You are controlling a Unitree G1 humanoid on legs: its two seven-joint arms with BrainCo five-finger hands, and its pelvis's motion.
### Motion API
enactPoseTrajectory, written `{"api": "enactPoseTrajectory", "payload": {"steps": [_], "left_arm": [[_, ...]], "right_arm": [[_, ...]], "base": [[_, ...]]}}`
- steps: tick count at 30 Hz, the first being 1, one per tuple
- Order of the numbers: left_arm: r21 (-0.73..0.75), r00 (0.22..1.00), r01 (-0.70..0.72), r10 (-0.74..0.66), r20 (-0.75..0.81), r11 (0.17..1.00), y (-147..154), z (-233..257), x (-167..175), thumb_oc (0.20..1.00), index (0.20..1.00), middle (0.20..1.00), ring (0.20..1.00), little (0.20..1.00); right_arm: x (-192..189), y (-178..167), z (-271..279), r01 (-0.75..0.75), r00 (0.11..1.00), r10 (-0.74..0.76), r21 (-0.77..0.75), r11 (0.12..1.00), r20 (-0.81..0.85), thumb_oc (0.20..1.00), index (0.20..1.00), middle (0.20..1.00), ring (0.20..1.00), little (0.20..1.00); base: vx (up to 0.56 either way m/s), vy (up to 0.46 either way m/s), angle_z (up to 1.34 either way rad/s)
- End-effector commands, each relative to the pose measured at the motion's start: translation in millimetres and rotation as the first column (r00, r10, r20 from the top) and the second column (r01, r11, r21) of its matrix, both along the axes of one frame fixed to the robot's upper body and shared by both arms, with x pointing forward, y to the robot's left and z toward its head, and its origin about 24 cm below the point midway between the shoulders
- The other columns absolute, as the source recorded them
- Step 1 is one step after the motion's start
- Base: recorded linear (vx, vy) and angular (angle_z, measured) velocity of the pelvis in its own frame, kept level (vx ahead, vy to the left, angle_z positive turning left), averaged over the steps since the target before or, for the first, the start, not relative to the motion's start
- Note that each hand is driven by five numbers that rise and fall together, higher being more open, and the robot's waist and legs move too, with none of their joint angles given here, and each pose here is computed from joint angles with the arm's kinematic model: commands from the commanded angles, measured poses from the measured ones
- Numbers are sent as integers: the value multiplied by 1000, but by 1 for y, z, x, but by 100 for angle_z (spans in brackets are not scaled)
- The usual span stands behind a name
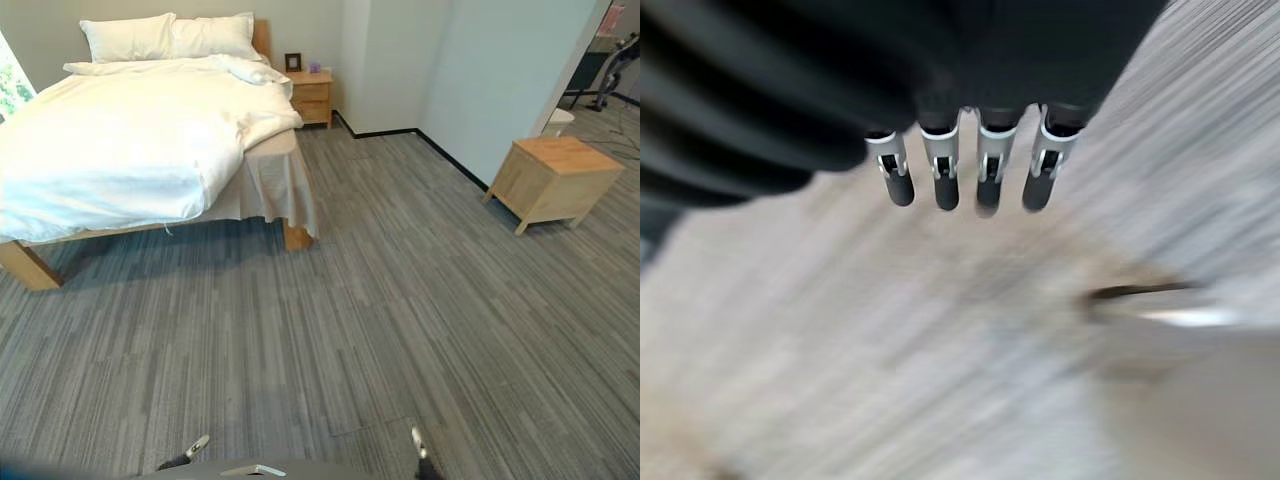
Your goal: Making the bed.
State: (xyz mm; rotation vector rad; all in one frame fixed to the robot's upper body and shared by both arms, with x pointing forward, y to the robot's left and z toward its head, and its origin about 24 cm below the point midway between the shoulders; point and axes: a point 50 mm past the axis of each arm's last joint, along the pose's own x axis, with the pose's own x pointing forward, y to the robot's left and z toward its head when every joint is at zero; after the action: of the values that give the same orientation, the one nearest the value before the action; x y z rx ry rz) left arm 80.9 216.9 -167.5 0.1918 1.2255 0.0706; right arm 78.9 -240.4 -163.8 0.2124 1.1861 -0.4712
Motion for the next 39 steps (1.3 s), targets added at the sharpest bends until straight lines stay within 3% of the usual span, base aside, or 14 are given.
{"api": "enactPoseTrajectory", "payload": {"steps": [1, 3, 8, 12, 14, 16, 20, 22, 23, 24, 25, 36, 38, 39], "left_arm": [[-83, 994, -22, 31, 108, 996, -20, 7, 43, 1000, 1000, 1000, 1000, 1000], [-81, 985, -57, 70, 158, 995, -12, 11, 51, 1000, 1000, 1000, 1000, 1000], [-48, 912, -104, 114, 393, 993, 19, 46, 108, 1000, 1000, 1000, 1000, 1000], [-184, 638, -77, 191, 746, 980, 24, 128, 173, 1000, 1000, 1000, 1000, 1000], [-95, 537, 121, 15, 843, 988, 24, 172, 178, 1000, 1000, 1000, 1000, 1000], [-38, 467, 191, -57, 882, 981, 25, 196, 180, 1000, 1000, 1000, 1000, 1000], [-110, 464, 106, 48, 884, 988, 18, 183, 171, 1000, 1000, 1000, 1000, 1000], [-129, 459, 70, 83, 884, 989, 16, 179, 169, 1000, 1000, 1000, 1000, 1000], [-181, 462, 14, 154, 873, 983, 11, 172, 166, 1000, 1000, 1000, 1000, 1000], [-207, 476, -6, 185, 860, 978, 8, 167, 164, 1000, 1000, 1000, 1000, 1000], [-245, 489, -55, 240, 838, 968, 11, 159, 155, 1000, 1000, 1000, 1000, 1000], [-161, 486, -83, 181, 855, 983, 31, 162, 147, 1000, 1000, 1000, 1000, 1000], [-152, 484, -100, 182, 856, 983, 35, 162, 147, 1000, 1000, 1000, 1000, 1000], [-162, 479, -125, 203, 854, 979, 36, 162, 145, 1000, 1000, 1000, 1000, 1000]], "right_arm": [[6, 3, 0, -17, 1000, 17, 8, 1000, -22, 1000, 1000, 1000, 1000, 1000], [7, 4, 0, 9, 1000, -9, 21, 1000, -3, 1000, 1000, 1000, 1000, 1000], [86, -9, 33, 106, 934, -115, 45, 993, 339, 1000, 1000, 1000, 1000, 1000], [155, -14, 101, 38, 729, -26, -2, 999, 684, 1000, 1000, 1000, 1000, 1000], [173, -5, 135, -80, 598, 72, -30, 996, 798, 1000, 1000, 1000, 1000, 1000], [179, 7, 150, -188, 535, 194, -108, 976, 822, 1000, 1000, 1000, 1000, 1000], [174, 25, 171, -232, 437, 402, -331, 915, 805, 1000, 1000, 1000, 1000, 1000], [168, 29, 161, -200, 469, 291, -221, 955, 834, 1000, 1000, 1000, 1000, 1000], [161, 41, 146, -160, 497, 56, 28, 987, 866, 1000, 1000, 1000, 1000, 1000], [156, 46, 141, -186, 516, 63, 40, 982, 854, 1000, 1000, 1000, 1000, 1000], [150, 52, 143, -297, 502, 221, -73, 952, 836, 1000, 1000, 1000, 1000, 1000], [161, 46, 161, -342, 421, 358, -220, 914, 833, 1000, 1000, 1000, 1000, 1000], [158, 49, 156, -310, 450, 235, -97, 946, 862, 1000, 1000, 1000, 1000, 1000], [153, 52, 146, -207, 491, -2, 118, 971, 871, 1000, 1000, 1000, 1000, 1000]], "base": [[23, 5, 7], [34, 17, 15], [-3, 17, -3], [-32, 12, -9], [-16, 3, -1], [0, 0, 0], [33, 5, -2], [34, 4, -1], [30, 1, -3], [56, 10, -1], [53, 17, -3], [38, 61, -7], [45, 94, -9], [41, 99, -6]]}}
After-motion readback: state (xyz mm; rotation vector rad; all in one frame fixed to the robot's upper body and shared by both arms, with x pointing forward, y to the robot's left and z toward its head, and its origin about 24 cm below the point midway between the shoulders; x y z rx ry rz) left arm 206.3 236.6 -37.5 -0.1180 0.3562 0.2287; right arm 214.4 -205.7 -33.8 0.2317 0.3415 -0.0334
